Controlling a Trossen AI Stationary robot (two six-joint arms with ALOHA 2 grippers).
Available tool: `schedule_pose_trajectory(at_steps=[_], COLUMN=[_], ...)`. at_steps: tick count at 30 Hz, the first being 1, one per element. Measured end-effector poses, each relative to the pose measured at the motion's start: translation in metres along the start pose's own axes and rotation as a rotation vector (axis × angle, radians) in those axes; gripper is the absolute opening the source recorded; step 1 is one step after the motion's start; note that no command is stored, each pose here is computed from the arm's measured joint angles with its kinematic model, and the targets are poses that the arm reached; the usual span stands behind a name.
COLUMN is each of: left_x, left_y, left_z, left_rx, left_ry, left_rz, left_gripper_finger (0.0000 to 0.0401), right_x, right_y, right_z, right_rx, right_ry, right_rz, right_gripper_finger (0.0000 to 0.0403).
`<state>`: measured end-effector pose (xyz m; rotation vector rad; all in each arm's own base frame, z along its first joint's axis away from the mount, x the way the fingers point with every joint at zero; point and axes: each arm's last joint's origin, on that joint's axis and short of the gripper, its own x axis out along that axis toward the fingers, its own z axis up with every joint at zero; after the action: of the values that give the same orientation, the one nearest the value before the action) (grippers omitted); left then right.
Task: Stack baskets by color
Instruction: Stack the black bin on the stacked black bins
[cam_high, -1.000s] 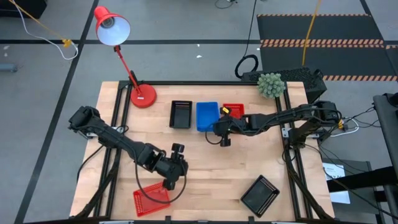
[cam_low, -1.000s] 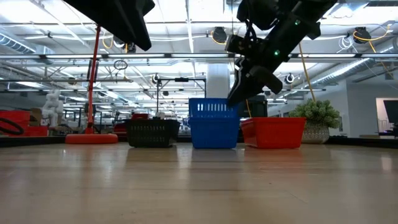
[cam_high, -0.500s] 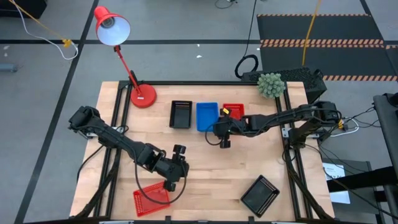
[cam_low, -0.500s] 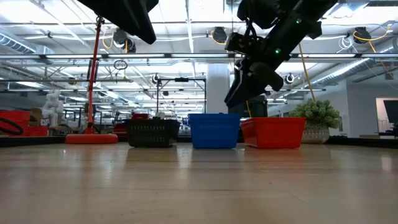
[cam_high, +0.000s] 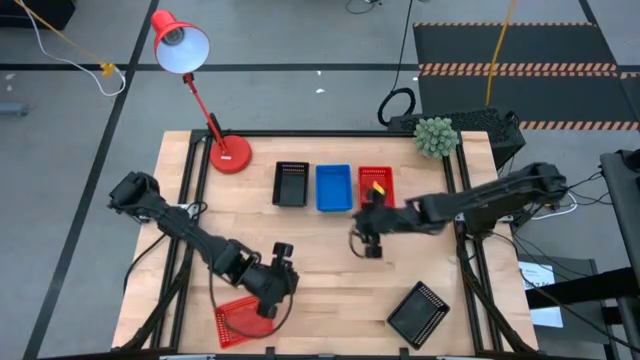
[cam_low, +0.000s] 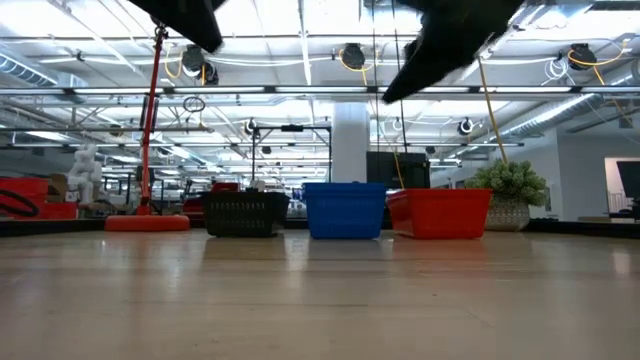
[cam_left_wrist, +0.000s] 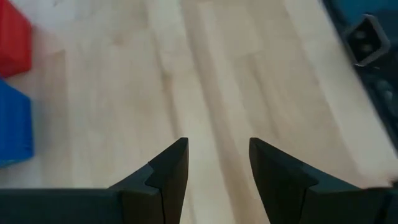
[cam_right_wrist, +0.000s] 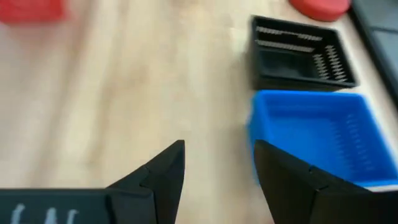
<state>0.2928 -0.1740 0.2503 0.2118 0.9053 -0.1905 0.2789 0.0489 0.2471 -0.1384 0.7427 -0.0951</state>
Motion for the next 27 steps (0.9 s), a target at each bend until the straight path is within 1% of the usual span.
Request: schedule_pose_trajectory(at_steps=[2, 6, 8, 10, 12, 16, 18, 20, 24, 27], left_x=[-0.003, -0.009, -0.01, -0.01, -0.011, -0.009, -0.007, -0.004, 0.0, 0.004], left_y=[-0.01, -0.028, -0.035, -0.04, -0.043, -0.041, -0.038, -0.034, -0.028, -0.023], left_z=[-0.001, 0.001, 0.003, 0.005, 0.008, 0.014, 0.017, 0.019, 0.021, 0.022], left_rx=[0.023, 0.051, 0.068, 0.098, 0.117, 0.11, 0.097, 0.084, 0.069, 0.054], left_ry=[-0.017, -0.097, -0.137, -0.169, -0.208, -0.256, -0.27, -0.28, -0.277, -0.267], left_rz=[-0.004, 0.035, 0.039, 0.032, 0.022, 0.021, 0.026, 0.032, 0.017, 0.025], left_gripper_finger=[0.0172, 0.0172, 0.0172, 0.0172, 0.0172, 0.0172, 0.0172, 0.0172, 0.0172, 0.0172], right_x=[-0.018, -0.052, -0.065, -0.077, -0.084, -0.094, -0.098, -0.099, -0.103, -0.106], right_y=[0.015, 0.053, 0.074, 0.092, 0.109, 0.137, 0.152, 0.164, 0.189, 0.204], right_z=[-0.001, -0.011, -0.019, -0.026, -0.035, -0.049, -0.052, -0.055, -0.053, -0.049], right_rx=[0.042, 0.118, 0.157, 0.202, 0.237, 0.311, 0.319, 0.319, 0.347, 0.338], right_ry=[-0.009, 0.009, 0.033, 0.043, 0.06, 0.124, 0.142, 0.175, 0.22, 0.251], right_rz=[0.053, 0.181, 0.249, 0.286, 0.302, 0.308, 0.312, 0.292, 0.28, 0.259], right_gripper_finger=[0.0184, 0.0184, 0.0184, 0.0183, 0.0183, 0.0183, 0.0183, 0.0183, 0.0183, 0.0183])
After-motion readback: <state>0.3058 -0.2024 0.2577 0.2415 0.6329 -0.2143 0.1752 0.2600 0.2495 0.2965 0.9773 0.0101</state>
